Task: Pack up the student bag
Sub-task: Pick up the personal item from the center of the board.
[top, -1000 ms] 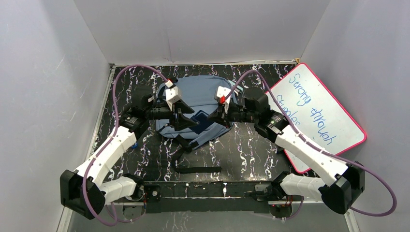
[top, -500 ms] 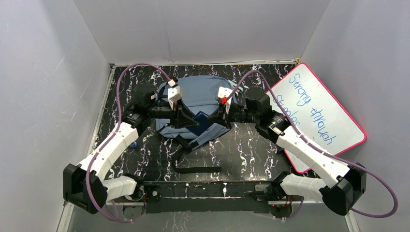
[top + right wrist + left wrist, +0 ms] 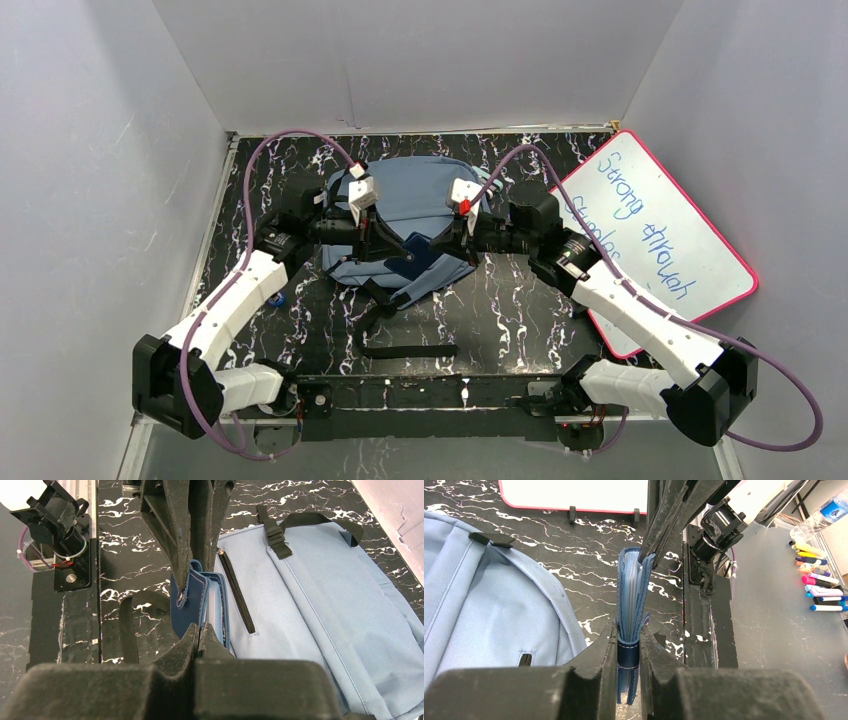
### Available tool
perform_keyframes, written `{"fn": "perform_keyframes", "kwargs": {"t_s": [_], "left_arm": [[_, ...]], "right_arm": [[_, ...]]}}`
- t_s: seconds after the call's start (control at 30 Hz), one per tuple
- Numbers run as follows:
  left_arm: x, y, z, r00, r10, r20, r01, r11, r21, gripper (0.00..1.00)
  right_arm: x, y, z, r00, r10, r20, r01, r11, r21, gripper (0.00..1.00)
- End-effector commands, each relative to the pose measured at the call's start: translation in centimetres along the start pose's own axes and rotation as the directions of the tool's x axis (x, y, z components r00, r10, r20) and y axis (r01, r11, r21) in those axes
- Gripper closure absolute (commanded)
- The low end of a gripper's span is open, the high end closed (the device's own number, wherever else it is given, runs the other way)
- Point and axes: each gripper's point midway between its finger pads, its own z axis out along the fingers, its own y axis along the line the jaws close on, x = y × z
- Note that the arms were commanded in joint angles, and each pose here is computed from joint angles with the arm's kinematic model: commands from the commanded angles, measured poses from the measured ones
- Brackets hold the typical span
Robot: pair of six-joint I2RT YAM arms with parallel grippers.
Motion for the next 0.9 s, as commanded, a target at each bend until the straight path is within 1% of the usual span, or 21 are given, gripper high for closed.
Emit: {"fn": "perform_keyframes", "kwargs": {"t_s": [0.0, 0.03, 0.07, 0.17, 0.2, 0.23, 0.3, 0.37, 0.47, 0.57, 0.6, 0.7, 0.77, 0.87], "left_arm": [[-1.1, 0.0, -0.2, 1.0, 0.015, 0.008, -0.015, 1.0, -0.009, 1.0], [-1.0, 0.1, -0.2, 1.0, 0.012, 0.006, -0.012, 1.0, -0.02, 1.0], [-0.9, 0.2, -0.2, 1.0, 0.01, 0.002, -0.01, 0.999, -0.03, 1.0], [-0.8, 1.0, -0.6, 1.0, 0.021, 0.0, -0.021, 0.995, -0.1, 1.0], [-0.9, 1.2, -0.8, 1.0, 0.029, 0.007, -0.028, 0.991, -0.128, 1.0], [-1.1, 1.5, -0.9, 0.999, 0.029, 0.022, -0.025, 0.987, -0.157, 1.0], [-2.4, 2.3, -1.3, 0.995, 0.051, 0.09, -0.028, 0.971, -0.239, 1.0], [-2.9, 2.6, -1.9, 0.987, 0.055, 0.154, -0.007, 0.954, -0.299, 1.0], [-5.1, 1.9, -2.9, 0.956, 0.108, 0.271, -0.009, 0.939, -0.343, 1.0], [-7.8, -0.2, -3.6, 0.911, 0.174, 0.374, -0.054, 0.949, -0.31, 1.0], [-8.6, -1.2, -3.8, 0.897, 0.179, 0.405, -0.063, 0.957, -0.284, 1.0], [-11.3, -4.0, -4.4, 0.856, 0.213, 0.471, -0.122, 0.969, -0.216, 1.0], [-12.3, -5.7, -4.7, 0.842, 0.244, 0.481, -0.179, 0.968, -0.176, 1.0], [-13.7, -7.3, -5.4, 0.811, 0.307, 0.498, -0.252, 0.952, -0.176, 1.0]], "right_arm": [[-4.2, -0.4, -0.5, 0.989, -0.078, 0.129, 0.075, 0.997, 0.027, 1.0], [-4.2, -0.5, -0.6, 0.989, -0.075, 0.13, 0.071, 0.997, 0.034, 1.0], [-4.0, -0.6, -0.6, 0.99, -0.067, 0.127, 0.062, 0.997, 0.045, 0.93], [-4.3, -1.5, -1.0, 0.988, -0.042, 0.146, 0.025, 0.993, 0.113, 0.62], [-4.2, -2.0, -1.2, 0.988, -0.029, 0.151, 0.007, 0.989, 0.146, 0.55], [-4.5, -2.4, -1.5, 0.986, -0.018, 0.168, -0.012, 0.984, 0.177, 0.5], [-4.9, -3.4, -2.2, 0.979, 0.018, 0.205, -0.071, 0.964, 0.257, 0.43], [-5.6, -3.9, -3.3, 0.966, 0.03, 0.258, -0.113, 0.943, 0.314, 0.39], [-6.5, -4.0, -4.5, 0.933, 0.064, 0.354, -0.191, 0.921, 0.339, 0.34], [-7.4, -3.4, -4.9, 0.908, 0.073, 0.413, -0.216, 0.925, 0.311, 0.29], [-7.8, -3.1, -4.9, 0.901, 0.073, 0.428, -0.215, 0.931, 0.294, 0.29], [-9.7, -1.4, -5.2, 0.876, 0.049, 0.479, -0.17, 0.962, 0.213, 0.27], [-11.2, 0.1, -5.6, 0.856, 0.018, 0.516, -0.11, 0.983, 0.15, 0.26], [-13.2, 2.1, -6.1, 0.834, -0.025, 0.551, -0.015, 0.998, 0.068, 0.25]]}}
